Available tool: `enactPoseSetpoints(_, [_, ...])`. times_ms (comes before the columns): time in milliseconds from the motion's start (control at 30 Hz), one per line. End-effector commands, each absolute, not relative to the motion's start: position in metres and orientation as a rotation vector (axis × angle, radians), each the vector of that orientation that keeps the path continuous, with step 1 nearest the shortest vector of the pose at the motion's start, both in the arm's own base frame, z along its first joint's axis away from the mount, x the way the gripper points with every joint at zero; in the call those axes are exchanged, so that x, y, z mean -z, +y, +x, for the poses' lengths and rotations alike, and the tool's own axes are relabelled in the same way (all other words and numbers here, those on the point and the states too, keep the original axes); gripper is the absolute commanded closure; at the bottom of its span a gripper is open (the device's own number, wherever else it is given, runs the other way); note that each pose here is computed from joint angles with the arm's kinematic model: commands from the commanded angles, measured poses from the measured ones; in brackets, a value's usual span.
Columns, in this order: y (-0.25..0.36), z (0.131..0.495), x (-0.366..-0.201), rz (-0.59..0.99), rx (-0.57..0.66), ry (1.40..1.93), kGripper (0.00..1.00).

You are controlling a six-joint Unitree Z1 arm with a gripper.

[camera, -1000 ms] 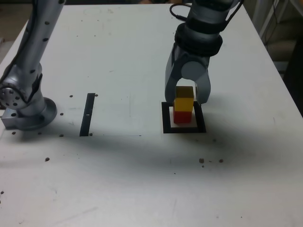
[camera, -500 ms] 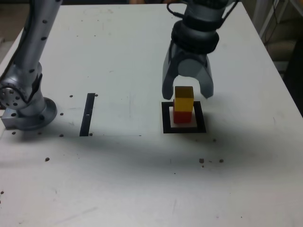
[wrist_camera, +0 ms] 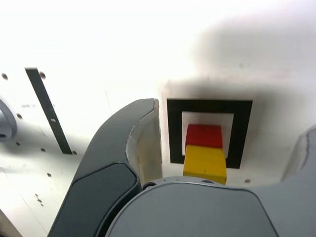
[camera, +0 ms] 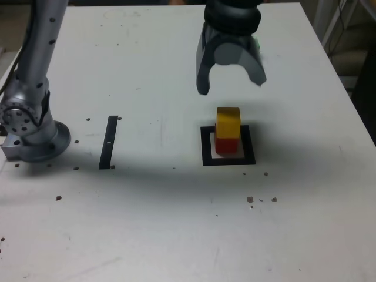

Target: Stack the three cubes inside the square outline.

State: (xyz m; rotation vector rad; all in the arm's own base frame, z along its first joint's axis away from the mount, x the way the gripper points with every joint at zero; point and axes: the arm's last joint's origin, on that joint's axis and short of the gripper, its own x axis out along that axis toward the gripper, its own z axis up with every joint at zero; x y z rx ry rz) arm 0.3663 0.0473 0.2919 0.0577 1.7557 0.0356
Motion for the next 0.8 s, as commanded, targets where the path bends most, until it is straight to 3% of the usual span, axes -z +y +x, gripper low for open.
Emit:
enactPoseSetpoints(0, [0.061, 0.368, -0.294, 0.06, -0.034, 1.754, 0.0])
enactPoseSetpoints(467, [0.133, 0.387, -0.303, 0.112, 0.001, 1.733, 0.0])
enactPoseSetpoints(767, [0.164, 0.398, -0.297, 0.138, -0.007, 1.735, 0.01])
